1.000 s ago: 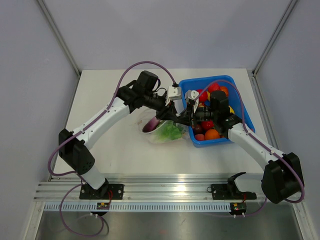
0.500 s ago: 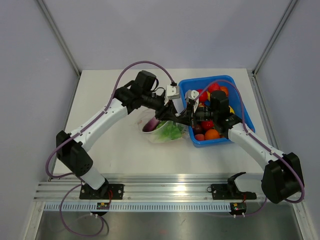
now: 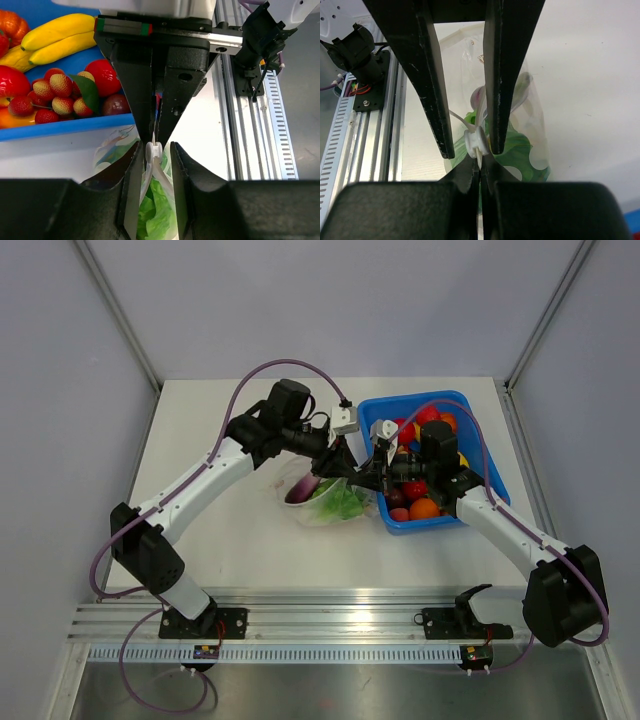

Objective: Place the food in the zip-top bag and seal the zipper
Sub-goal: Zip the zipper food storage bag at the center of the board.

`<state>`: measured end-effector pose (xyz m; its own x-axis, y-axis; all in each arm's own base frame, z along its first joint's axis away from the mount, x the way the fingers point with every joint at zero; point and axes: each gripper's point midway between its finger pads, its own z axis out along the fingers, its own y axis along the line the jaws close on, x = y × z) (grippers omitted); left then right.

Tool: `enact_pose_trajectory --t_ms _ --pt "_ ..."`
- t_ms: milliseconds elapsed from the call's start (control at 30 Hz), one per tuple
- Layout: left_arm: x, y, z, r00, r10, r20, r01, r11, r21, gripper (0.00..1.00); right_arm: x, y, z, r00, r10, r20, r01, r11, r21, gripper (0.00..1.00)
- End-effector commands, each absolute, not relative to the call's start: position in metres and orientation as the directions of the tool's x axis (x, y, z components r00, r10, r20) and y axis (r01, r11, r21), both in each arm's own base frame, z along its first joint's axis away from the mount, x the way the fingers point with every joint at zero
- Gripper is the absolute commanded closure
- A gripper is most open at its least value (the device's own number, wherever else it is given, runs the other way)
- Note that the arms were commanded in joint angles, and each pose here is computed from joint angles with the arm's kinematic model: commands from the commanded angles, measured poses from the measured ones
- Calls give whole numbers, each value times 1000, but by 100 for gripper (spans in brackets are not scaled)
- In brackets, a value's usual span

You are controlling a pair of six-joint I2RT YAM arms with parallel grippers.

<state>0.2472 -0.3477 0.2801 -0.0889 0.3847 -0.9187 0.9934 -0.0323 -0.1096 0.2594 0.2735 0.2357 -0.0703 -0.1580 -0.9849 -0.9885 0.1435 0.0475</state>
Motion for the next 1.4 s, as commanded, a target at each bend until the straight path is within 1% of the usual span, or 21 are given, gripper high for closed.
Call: enact_pose_trajectory --t_ms 0,133,167,267,333,400,433,600,633,667,700,733,767,800,833,1033,1067,1133,1167,1200,1367 --pt "241 -349 293 -64 346 -936 993 -72 -94 70 262 277 270 38 -111 -993 -990 134 -53 100" --pt "241 -347 290 -77 364 -928 992 -66 -108 71 262 277 272 41 -109 -993 -989 136 -56 100" --pt "241 -346 288 -82 373 -924 992 -63 -113 69 262 277 271 41 -109 -993 -989 134 -56 100" --pt "241 -344 285 -86 386 -918 992 -54 -116 68 263 277 271 40 -110 -993 -989 137 -55 100" --pt "240 -344 284 -88 385 -919 991 -59 -120 71 263 277 271 37 -108 -993 -989 136 -51 100" --pt "240 -345 287 -83 376 -923 992 -60 -113 79 263 277 272 39 -105 -994 -989 135 -53 100" --pt "240 -345 288 -81 372 -925 992 -63 -112 81 263 278 272 36 -105 -994 -990 134 -50 100" --pt "242 -349 290 -104 359 -927 990 -52 -131 80 262 278 273 33 -104 -994 -990 130 -47 100" --pt "242 -349 290 -106 360 -927 989 -56 -135 91 262 277 273 33 -104 -994 -990 131 -47 100" --pt "242 -349 289 -106 360 -927 989 -57 -135 100 261 278 274 35 -103 -994 -990 130 -48 100" --pt "241 -349 289 -110 362 -926 989 -57 -140 100 263 277 275 37 -103 -994 -989 140 -51 100" --pt "241 -349 287 -114 369 -922 988 -55 -144 100 264 277 275 35 -103 -994 -988 145 -50 92" --pt "241 -348 286 -109 371 -922 989 -56 -140 100 265 276 275 33 -105 -994 -987 154 -49 88" --pt "240 -347 285 -107 374 -921 989 -58 -139 100 265 276 276 37 -105 -994 -986 160 -54 86" --pt "239 -346 284 -110 378 -919 988 -62 -143 100 265 275 276 39 -105 -994 -985 163 -56 80" --pt "236 -342 285 -87 378 -922 990 -69 -121 100 265 272 281 60 -108 -992 -979 187 -79 77" --pt "236 -342 285 -82 378 -922 991 -68 -117 100 266 271 282 64 -107 -992 -979 188 -83 77" --pt "236 -342 286 -84 377 -923 991 -69 -119 100 263 272 283 66 -105 -992 -980 181 -84 83" --pt "236 -343 287 -81 374 -924 991 -69 -115 100 264 273 284 65 -104 -992 -980 182 -84 94" --pt "236 -343 287 -82 374 -924 991 -70 -117 100 265 272 284 64 -105 -992 -980 183 -82 98" --pt "237 -341 283 -90 388 -917 991 -61 -122 100 265 271 283 68 -101 -993 -976 202 -88 100"
